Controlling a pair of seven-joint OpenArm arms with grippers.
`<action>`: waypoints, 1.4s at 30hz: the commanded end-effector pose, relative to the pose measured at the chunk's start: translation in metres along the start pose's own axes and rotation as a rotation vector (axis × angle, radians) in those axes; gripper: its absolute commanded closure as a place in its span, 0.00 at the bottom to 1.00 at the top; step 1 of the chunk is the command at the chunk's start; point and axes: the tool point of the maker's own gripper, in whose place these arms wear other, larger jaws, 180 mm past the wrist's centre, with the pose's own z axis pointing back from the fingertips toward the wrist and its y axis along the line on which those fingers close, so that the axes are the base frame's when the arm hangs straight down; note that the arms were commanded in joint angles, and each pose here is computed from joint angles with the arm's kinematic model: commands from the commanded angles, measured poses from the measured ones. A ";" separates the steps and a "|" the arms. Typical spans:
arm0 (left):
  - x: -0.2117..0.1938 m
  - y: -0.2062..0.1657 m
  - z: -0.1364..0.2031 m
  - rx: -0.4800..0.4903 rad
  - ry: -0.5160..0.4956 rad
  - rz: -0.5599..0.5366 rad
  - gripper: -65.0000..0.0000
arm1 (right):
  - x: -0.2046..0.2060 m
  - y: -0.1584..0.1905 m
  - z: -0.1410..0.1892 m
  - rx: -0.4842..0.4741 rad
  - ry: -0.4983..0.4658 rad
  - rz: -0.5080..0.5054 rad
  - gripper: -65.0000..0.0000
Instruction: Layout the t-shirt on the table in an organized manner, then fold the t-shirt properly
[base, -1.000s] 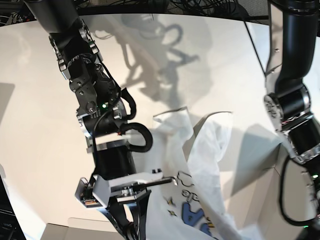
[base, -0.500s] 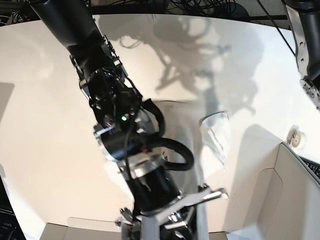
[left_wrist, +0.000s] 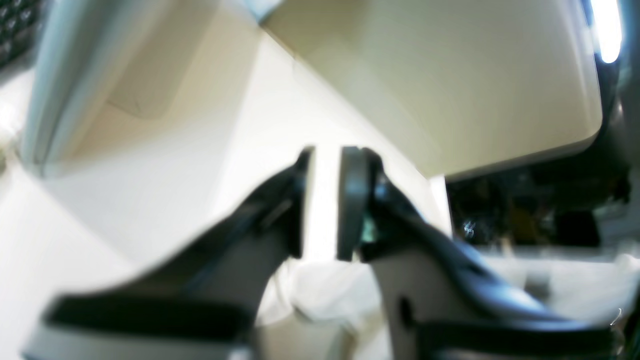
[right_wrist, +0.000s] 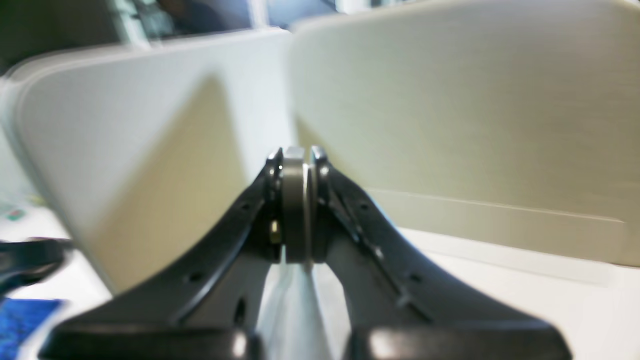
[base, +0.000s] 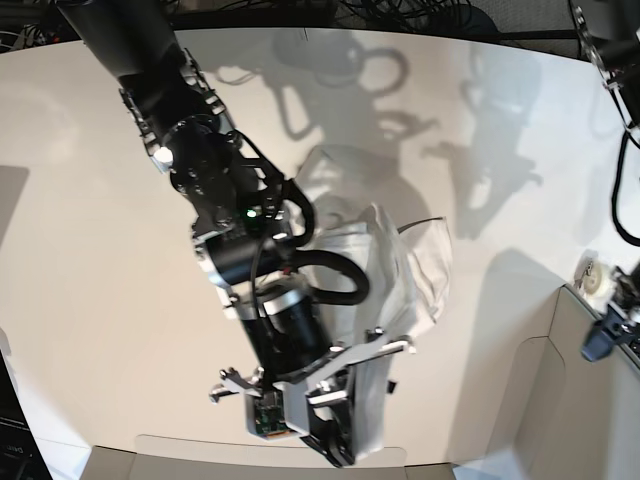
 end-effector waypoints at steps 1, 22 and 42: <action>-0.002 -0.021 0.006 -0.049 0.020 -0.047 0.74 | 0.022 -0.008 0.000 -0.017 -0.078 0.046 1.00; -0.272 -0.099 -0.022 -0.166 0.759 -0.770 0.58 | -0.009 -0.036 0.019 -0.028 0.059 0.255 1.00; -0.194 -0.054 -0.117 -0.073 0.399 -0.596 0.42 | -0.018 -0.048 0.023 -0.034 0.088 0.309 1.00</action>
